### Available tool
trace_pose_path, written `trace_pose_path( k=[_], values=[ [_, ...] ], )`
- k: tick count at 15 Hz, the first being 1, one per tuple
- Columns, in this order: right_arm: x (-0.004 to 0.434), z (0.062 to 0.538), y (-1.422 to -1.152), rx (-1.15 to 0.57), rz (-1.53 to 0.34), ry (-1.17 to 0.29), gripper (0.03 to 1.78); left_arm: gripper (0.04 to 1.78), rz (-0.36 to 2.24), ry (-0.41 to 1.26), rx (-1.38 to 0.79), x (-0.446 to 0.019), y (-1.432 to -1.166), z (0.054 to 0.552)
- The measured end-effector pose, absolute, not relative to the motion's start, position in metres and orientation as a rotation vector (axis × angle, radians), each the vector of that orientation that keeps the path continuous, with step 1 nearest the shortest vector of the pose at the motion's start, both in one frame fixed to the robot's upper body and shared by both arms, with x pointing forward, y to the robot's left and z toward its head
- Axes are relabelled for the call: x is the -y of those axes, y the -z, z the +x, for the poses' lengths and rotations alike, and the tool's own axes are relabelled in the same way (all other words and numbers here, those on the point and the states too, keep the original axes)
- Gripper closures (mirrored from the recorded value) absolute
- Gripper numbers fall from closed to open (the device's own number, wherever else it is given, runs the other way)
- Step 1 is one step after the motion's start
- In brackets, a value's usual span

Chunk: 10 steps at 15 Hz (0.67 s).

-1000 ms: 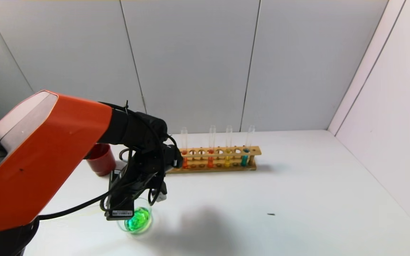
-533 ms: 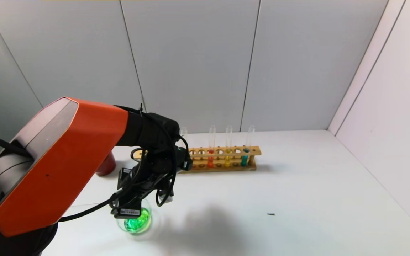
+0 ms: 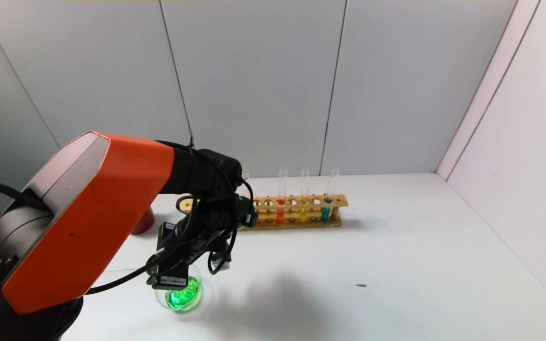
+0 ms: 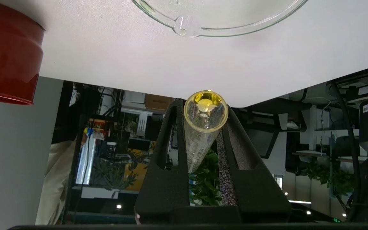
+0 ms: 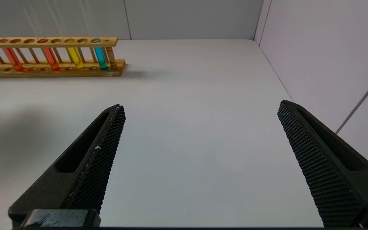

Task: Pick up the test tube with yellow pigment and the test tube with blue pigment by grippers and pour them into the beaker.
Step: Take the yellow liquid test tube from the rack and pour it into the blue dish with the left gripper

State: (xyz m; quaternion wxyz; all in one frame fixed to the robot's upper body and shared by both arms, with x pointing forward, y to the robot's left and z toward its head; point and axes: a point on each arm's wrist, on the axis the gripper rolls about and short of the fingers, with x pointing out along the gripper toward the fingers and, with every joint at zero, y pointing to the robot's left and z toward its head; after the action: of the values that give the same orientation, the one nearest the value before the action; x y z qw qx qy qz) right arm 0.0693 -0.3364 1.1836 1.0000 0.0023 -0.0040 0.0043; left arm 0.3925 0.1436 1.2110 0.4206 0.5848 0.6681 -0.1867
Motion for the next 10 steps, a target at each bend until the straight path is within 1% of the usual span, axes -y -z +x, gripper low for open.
trace_pose_path(
  k=[10],
  values=[
    [0.3364, 0.0693, -1.1836, 0.008, 0.005, -0.008, 0.07, 1.51, 1.473, 0.472, -1.688, -0.1434, -1.2097, 0.3916]
  ],
)
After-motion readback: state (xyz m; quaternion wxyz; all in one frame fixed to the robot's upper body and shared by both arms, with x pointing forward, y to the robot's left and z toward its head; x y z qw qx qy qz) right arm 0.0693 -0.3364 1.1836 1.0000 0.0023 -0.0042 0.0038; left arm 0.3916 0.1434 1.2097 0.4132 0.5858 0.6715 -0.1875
